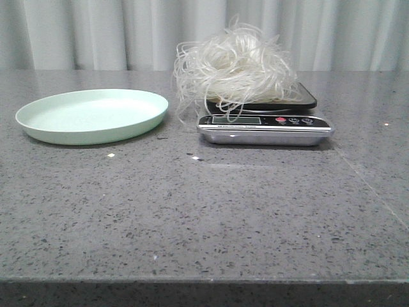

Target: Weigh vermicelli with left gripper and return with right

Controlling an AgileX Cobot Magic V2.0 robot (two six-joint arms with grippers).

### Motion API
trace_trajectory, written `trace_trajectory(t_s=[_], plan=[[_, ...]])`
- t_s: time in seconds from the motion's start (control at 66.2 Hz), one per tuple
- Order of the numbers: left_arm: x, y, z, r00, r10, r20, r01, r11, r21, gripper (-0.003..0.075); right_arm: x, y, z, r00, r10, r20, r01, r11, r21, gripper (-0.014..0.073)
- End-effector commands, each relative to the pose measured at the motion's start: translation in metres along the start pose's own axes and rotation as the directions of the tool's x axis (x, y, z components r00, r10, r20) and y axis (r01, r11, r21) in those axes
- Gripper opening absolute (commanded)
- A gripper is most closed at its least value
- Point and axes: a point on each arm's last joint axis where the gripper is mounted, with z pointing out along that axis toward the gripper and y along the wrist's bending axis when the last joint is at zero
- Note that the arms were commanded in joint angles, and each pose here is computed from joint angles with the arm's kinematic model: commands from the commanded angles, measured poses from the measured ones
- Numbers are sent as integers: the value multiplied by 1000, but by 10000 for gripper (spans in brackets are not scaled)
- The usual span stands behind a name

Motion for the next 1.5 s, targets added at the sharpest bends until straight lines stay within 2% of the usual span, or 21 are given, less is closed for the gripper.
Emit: trace_trajectory(t_s=[0.0, 0.166, 0.287, 0.393, 0.559, 0.741, 0.952, 1.088, 1.194, 1.27, 1.33, 1.375, 1.481], plan=[[-15, 0, -2, 995, -7, 98, 7, 1000, 0, 127, -36, 14, 8, 999, -23, 31, 25, 997, -69, 579], [-15, 0, -2, 995, -7, 98, 7, 1000, 0, 127, -78, 50, 36, 994, -106, -13, 101, 974, -205, 579], [-15, 0, -2, 995, -7, 98, 7, 1000, 0, 127, -107, 74, 63, 988, -145, -48, 127, 955, -267, 579], [-15, 0, -2, 995, -7, 98, 7, 1000, 0, 127, -125, 89, 95, 977, -173, -125, 132, 949, -286, 579], [-15, 0, -2, 995, -7, 96, 7, 1000, 0, 127, -138, 105, 148, 934, -220, -280, 131, 944, -304, 579], [-15, 0, -2, 995, -7, 96, 7, 1000, 0, 127, -133, 114, 191, 876, -254, -410, 125, 941, -315, 579], [-15, 0, -2, 995, -7, 96, 7, 1000, 0, 127, -118, 119, 228, 821, -290, -492, 144, 939, -313, 579], [-15, 0, -2, 995, -7, 96, 7, 1000, 0, 127, -105, 117, 242, 783, -310, -538, 166, 939, -300, 579], [-15, 0, -2, 995, -7, 96, 7, 1000, 0, 127, -90, 115, 253, 729, -323, -604, 171, 940, -297, 578], [-15, 0, -2, 995, -7, 96, 7, 1000, 0, 127, -83, 114, 257, 705, -327, -630, 171, 940, -296, 568], [-15, 0, -2, 995, -7, 96, 7, 1000, 0, 127, -80, 114, 259, 689, -328, -647, 169, 940, -297, 506], [-15, 0, -2, 995, -7, 96, 7, 1000, 0, 127, -79, 114, 259, 683, -329, -653, 168, 940, -297, 426], [-15, 0, -2, 996, -7, 94, 7, 1000, 0, 127, -79, 114, 258, 678, -332, -656, 169, 939, -300, 123]])
